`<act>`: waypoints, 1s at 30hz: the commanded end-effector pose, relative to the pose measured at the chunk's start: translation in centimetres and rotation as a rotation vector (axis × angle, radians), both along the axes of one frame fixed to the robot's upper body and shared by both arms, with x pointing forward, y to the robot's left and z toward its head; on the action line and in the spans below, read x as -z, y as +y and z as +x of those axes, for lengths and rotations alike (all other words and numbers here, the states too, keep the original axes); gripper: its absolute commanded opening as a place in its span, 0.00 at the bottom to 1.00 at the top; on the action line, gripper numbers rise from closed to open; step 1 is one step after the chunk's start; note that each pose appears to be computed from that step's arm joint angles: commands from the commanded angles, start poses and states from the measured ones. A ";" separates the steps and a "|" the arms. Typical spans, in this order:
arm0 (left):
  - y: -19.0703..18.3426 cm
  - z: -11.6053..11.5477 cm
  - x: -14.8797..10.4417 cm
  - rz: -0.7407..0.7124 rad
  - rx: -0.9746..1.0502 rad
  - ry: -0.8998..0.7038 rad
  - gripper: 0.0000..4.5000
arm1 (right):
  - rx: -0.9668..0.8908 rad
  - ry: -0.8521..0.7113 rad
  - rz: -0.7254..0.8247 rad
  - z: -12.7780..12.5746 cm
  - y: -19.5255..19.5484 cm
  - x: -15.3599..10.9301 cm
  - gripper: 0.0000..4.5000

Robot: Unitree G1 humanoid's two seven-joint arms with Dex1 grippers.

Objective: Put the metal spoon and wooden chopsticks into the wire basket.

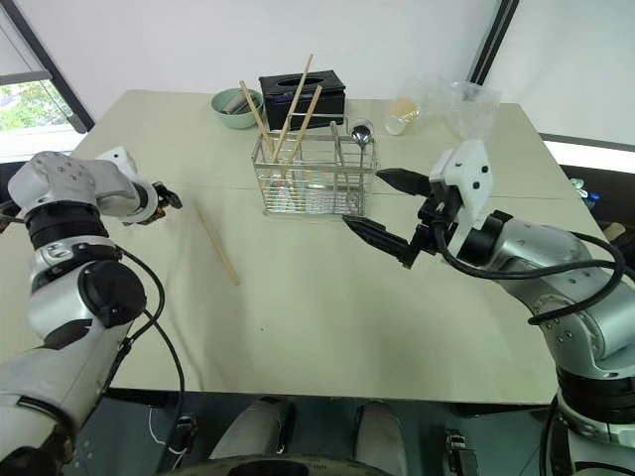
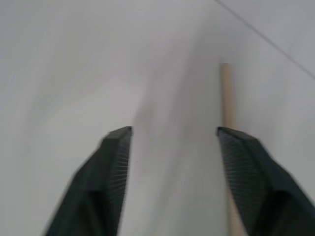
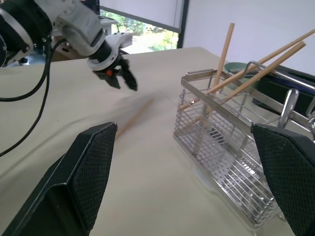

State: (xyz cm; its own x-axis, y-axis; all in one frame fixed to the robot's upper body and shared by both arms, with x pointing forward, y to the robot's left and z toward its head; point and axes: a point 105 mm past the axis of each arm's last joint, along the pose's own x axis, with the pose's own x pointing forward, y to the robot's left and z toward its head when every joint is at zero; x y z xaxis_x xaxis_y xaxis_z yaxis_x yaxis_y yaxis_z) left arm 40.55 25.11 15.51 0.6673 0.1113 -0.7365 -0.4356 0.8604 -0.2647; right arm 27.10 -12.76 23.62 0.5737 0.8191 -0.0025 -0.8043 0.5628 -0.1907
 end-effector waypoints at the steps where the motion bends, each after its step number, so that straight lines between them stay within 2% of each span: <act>1: -0.6 0.7 -1.7 -0.007 -0.004 -0.064 0.65 | -0.003 -0.048 0.007 -0.2 0.1 -1.0 1.00; 6: -2.1 1.4 0.4 -0.008 0.008 -0.027 0.65 | 0.013 -0.047 0.008 -0.4 -0.1 -0.9 1.00; 20: -2.2 2.0 4.1 0.079 0.027 0.047 0.65 | 0.081 -0.043 0.041 -0.7 -0.4 -0.7 1.00; 23: -2.4 2.2 4.6 0.085 0.036 0.048 0.46 | 0.091 -0.045 0.051 -0.6 -0.6 -0.8 1.00; 27: -2.5 2.4 4.4 0.084 0.035 0.036 0.03 | 0.096 -0.043 0.056 -0.6 -0.7 -0.8 1.00; 30: -2.3 2.5 4.1 0.082 0.026 0.029 0.01 | 0.098 -0.043 0.065 -0.6 -0.7 -0.7 1.00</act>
State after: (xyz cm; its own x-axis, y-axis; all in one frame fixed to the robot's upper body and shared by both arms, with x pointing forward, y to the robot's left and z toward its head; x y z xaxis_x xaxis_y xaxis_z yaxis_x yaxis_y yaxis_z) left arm 42.74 23.20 10.87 0.6355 0.1695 -0.7533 -0.4306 0.8876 -0.1636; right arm 26.94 -13.28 23.12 0.6484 0.7609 0.0235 -0.7502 0.6439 -0.1507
